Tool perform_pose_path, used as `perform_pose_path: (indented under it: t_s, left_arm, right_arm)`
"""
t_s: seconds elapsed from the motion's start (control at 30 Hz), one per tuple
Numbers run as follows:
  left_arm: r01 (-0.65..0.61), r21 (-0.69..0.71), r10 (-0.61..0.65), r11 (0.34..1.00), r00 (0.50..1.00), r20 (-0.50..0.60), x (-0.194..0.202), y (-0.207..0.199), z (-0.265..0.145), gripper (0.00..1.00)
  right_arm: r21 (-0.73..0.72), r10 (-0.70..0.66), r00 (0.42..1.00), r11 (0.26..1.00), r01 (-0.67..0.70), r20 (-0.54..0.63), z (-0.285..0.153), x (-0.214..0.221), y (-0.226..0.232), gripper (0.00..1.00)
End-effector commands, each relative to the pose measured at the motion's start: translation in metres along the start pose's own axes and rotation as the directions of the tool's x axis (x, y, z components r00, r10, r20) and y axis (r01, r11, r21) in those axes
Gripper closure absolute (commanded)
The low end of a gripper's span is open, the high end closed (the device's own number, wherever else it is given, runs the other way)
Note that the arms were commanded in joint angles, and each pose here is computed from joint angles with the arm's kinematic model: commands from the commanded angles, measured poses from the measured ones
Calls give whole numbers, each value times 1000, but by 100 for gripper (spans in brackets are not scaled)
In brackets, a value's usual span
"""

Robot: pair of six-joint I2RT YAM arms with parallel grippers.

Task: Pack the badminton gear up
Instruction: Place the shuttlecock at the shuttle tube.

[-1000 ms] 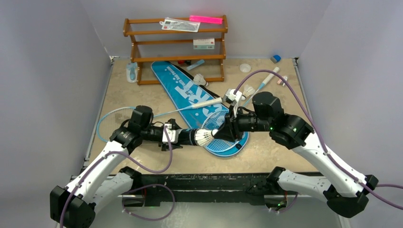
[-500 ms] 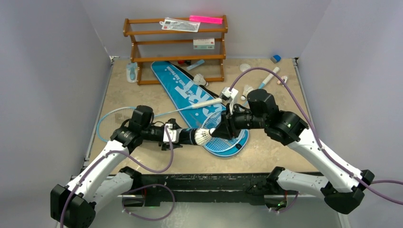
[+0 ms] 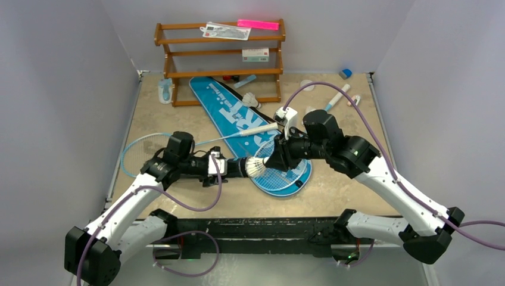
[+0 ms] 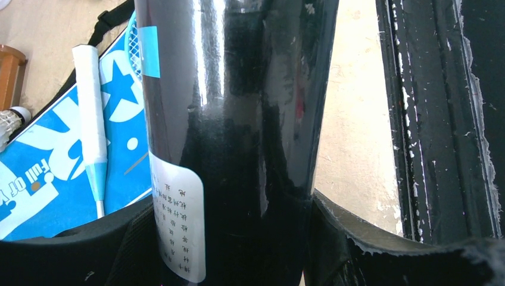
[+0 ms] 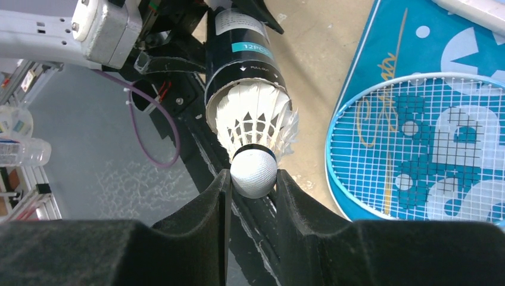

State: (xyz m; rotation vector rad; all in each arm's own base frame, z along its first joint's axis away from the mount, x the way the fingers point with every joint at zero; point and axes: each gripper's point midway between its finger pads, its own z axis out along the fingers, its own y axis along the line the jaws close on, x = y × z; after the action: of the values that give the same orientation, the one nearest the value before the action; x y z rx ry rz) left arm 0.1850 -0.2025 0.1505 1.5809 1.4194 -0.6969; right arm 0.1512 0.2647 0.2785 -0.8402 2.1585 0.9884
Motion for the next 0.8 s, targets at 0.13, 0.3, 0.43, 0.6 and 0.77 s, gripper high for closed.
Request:
perform_pose_path:
  t_s: [0.13, 0.3, 0.43, 0.6, 0.77]
  left_arm:
    - [30, 15, -30, 999, 999, 33, -10, 0, -2, 79]
    - [38, 20, -38, 999, 999, 34, -11, 0, -1, 79]
    - [74, 2, -74, 997, 997, 20, -8, 3, -1, 78]
    - [114, -15, -114, 993, 993, -2, -5, 7, 0, 78]
    - [141, -17, -141, 990, 990, -12, -3, 9, 1, 78]
  right_arm:
    - [81, -19, 997, 997, 13, 70, -5, -22, -9, 87]
    - [82, -22, 997, 997, 16, 72, -1, -24, -11, 88]
    - [73, -30, 996, 997, 24, 79, 1, -28, -10, 88]
    - [43, -27, 997, 999, 24, 78, 4, -30, -5, 88]
    - [35, -24, 996, 999, 21, 86, 5, -32, -3, 88]
